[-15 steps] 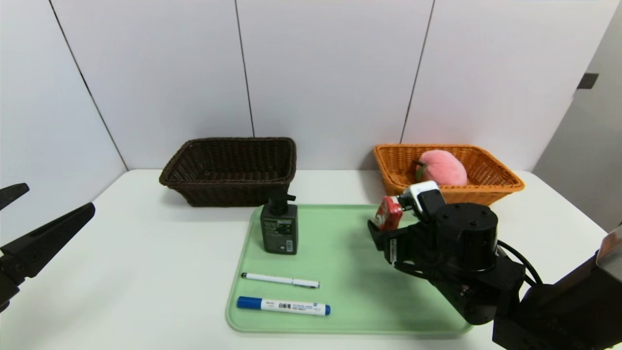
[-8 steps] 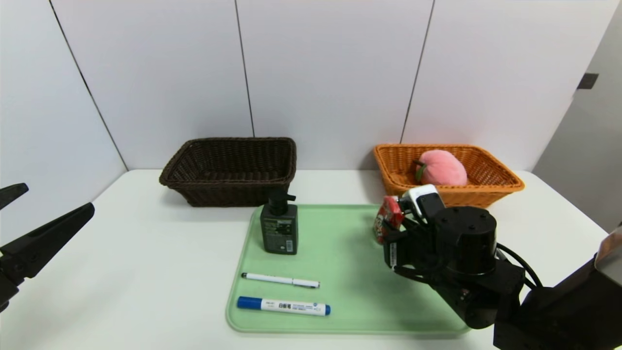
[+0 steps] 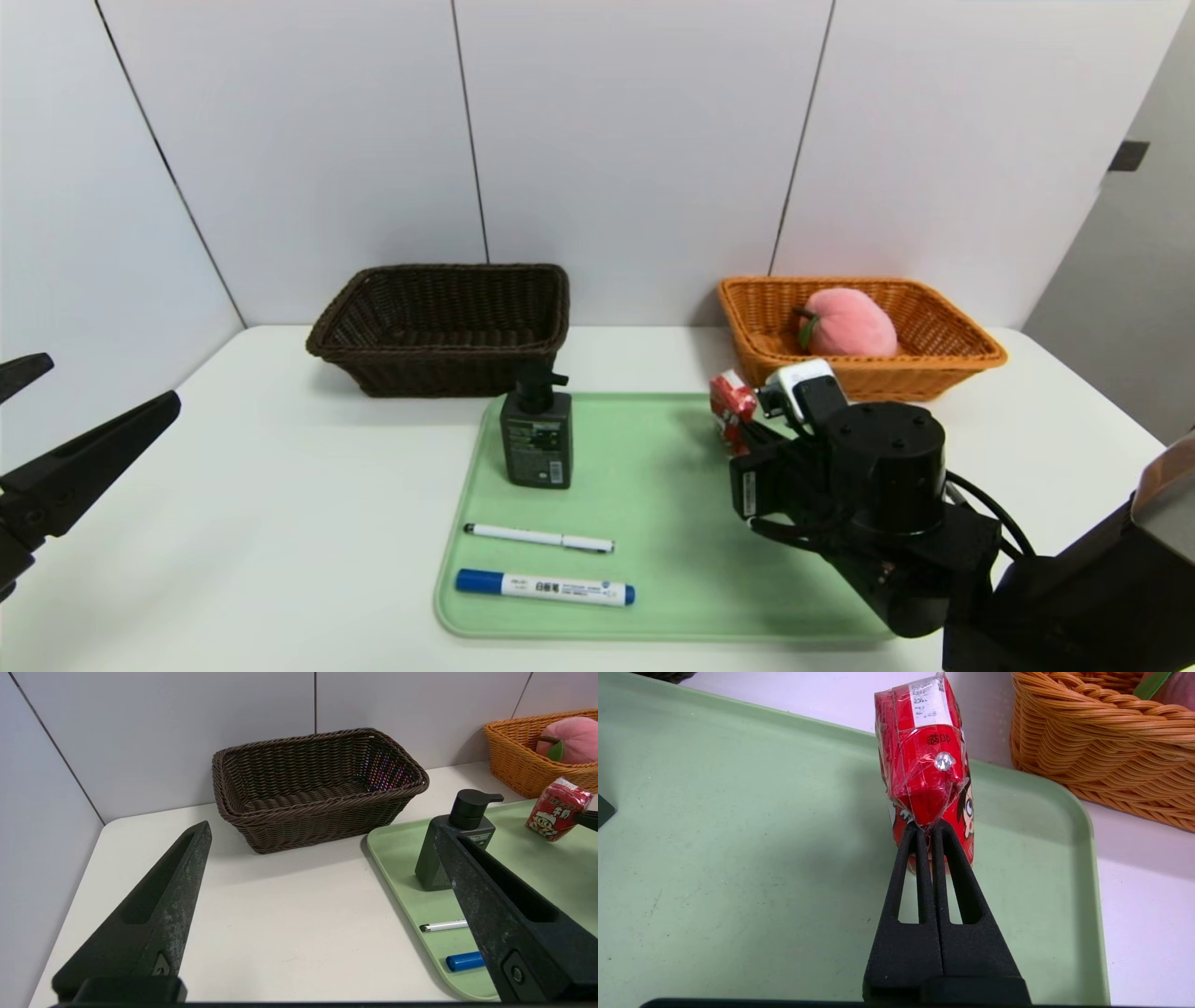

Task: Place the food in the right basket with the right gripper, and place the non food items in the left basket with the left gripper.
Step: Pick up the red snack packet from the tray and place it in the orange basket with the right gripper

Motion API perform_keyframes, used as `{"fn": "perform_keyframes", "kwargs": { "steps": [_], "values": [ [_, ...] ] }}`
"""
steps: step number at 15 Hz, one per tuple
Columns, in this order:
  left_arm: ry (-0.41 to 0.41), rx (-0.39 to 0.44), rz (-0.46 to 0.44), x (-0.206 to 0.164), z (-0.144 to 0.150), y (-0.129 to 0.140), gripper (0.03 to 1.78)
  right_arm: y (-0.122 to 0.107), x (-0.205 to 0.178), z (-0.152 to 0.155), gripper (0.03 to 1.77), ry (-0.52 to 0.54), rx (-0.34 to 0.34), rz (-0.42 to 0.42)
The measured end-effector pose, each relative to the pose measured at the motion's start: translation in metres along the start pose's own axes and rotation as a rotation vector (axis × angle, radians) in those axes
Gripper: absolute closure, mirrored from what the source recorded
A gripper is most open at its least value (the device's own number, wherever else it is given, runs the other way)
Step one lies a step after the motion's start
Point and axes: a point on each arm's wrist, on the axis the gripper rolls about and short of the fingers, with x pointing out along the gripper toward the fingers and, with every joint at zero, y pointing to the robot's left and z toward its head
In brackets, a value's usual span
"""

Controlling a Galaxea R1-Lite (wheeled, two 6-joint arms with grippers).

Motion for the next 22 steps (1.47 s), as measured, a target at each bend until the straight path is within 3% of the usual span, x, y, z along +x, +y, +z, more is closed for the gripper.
{"fn": "perform_keyframes", "kwargs": {
  "steps": [18, 21, 22],
  "values": [
    [0.007, -0.002, 0.000, -0.0003, -0.0025, -0.0001, 0.12, 0.0002, -0.0084, -0.0002, 1.75, 0.004, -0.011, 0.002],
    [0.007, -0.001, 0.000, -0.0003, -0.0025, -0.0001, 0.12, 0.0043, -0.0051, -0.0006, 1.75, 0.000, -0.021, -0.042],
    [0.007, -0.002, 0.000, -0.0003, -0.0025, -0.0001, 0.12, 0.0062, -0.0038, -0.0009, 1.59, 0.000, -0.025, -0.048]
  ]
}}
